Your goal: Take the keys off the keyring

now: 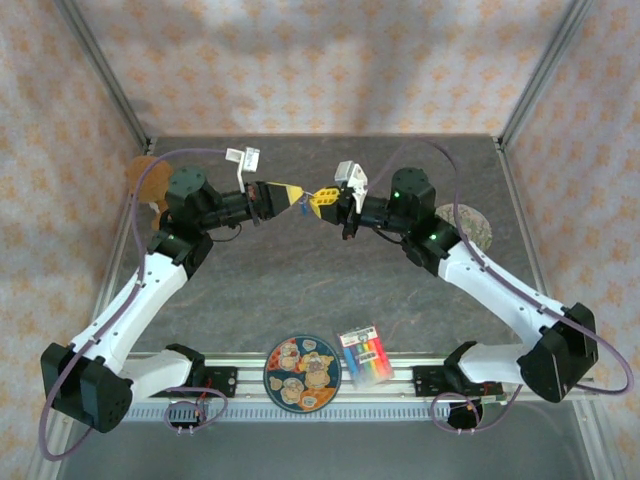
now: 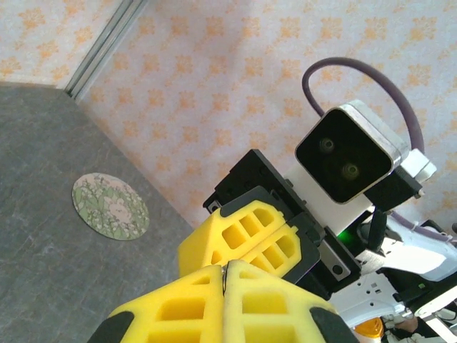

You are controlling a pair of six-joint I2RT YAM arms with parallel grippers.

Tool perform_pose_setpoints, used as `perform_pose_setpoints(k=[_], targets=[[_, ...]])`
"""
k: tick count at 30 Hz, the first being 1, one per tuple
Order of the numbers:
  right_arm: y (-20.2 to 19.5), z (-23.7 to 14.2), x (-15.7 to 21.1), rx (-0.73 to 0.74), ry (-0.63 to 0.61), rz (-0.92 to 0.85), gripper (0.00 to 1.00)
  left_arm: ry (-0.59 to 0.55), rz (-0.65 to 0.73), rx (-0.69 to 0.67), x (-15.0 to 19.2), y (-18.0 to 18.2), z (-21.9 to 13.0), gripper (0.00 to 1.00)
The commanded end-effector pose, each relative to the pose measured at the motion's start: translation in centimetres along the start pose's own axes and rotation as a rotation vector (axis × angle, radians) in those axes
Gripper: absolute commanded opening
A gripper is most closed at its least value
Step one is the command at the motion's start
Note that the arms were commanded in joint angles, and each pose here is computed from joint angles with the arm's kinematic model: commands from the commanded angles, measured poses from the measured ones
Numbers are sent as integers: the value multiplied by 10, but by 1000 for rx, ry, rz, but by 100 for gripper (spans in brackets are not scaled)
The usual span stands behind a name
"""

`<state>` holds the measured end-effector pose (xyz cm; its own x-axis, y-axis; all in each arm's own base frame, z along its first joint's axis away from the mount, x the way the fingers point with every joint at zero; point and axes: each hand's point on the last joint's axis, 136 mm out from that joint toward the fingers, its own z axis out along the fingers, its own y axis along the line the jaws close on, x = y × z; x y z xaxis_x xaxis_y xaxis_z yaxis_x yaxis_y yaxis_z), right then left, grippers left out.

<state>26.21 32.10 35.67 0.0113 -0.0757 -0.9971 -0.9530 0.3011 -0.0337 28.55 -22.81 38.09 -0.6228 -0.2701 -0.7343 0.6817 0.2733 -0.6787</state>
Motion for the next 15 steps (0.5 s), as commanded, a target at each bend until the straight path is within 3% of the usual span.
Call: perform_pose_setpoints(k=[1,15], targets=[[-2,-7,-15,48,-66,-44,0,-65,54,36,-15,-18,-5,0],[6,-18,-14,53,-76,-69,0,-84,52,34,-21,-19,-6,0]])
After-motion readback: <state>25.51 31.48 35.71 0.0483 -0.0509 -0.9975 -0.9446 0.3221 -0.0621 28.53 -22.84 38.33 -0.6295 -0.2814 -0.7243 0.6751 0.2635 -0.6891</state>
